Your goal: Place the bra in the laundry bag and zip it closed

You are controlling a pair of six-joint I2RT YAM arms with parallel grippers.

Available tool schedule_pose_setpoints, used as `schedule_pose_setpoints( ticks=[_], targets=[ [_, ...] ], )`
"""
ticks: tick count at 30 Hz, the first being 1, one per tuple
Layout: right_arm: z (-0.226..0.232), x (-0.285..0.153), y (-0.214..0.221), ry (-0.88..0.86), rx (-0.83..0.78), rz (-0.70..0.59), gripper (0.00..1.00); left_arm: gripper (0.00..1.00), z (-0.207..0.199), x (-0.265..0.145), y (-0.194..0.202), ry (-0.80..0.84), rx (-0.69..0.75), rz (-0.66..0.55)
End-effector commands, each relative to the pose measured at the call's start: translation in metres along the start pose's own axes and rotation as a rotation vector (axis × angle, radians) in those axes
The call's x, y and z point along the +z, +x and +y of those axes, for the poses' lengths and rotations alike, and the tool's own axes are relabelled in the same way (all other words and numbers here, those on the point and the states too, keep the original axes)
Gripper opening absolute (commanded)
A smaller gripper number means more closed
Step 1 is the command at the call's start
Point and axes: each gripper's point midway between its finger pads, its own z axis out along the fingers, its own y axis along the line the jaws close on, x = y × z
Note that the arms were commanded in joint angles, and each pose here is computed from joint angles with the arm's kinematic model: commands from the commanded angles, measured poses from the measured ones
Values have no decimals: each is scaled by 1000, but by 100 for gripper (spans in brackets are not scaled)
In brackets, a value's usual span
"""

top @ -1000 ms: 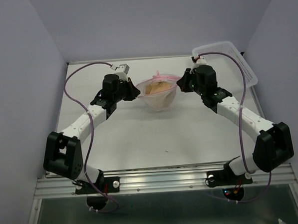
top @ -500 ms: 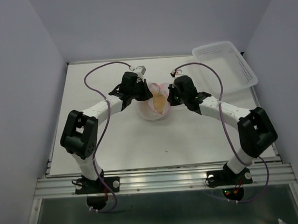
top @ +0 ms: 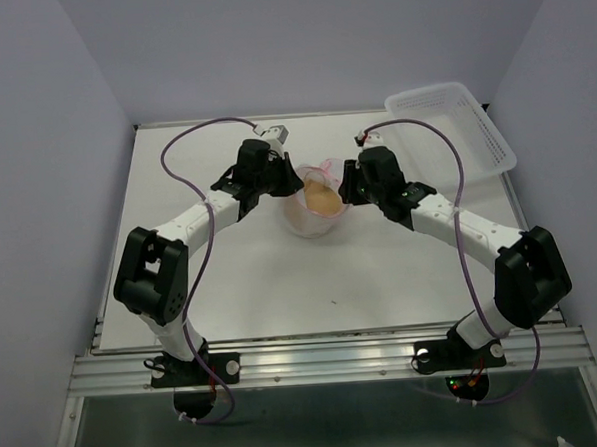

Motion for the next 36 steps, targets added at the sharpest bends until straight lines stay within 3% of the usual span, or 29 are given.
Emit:
schedule_pose_setpoints(
  ticks=[1, 5, 6, 11, 17, 22, 26, 31, 36],
  targets=[
    [-10, 1, 10, 63, 71, 20, 42, 0, -11, -4, -15, 50, 56, -42],
    [-6, -3, 8, 47, 104, 15, 63, 0, -6, 4, -10, 40, 72, -22],
    [-7, -5, 7, 52, 128, 10, 73, 0, -8, 4, -10, 52, 82, -20],
    [-46, 1, 5, 64, 319, 43, 99, 0, -8, 0, -15, 49, 105, -36],
    [-88, 24, 6, 152, 545, 77, 100, 0, -10, 3, -9, 71, 128, -4],
    [-93, 54, 16, 102, 707, 150, 100, 0, -9, 3, -7, 67, 122, 3],
    [-91, 73, 11, 90, 759, 143, 100, 0, -8, 3, -8, 62, 122, -1],
    [-110, 88, 13, 133, 955, 101, 100, 0, -12, 4, -8, 78, 105, 0],
    [-99, 105, 15, 52, 1031, 116, 98, 0, -10, 6, -4, 79, 96, 7]
  ],
)
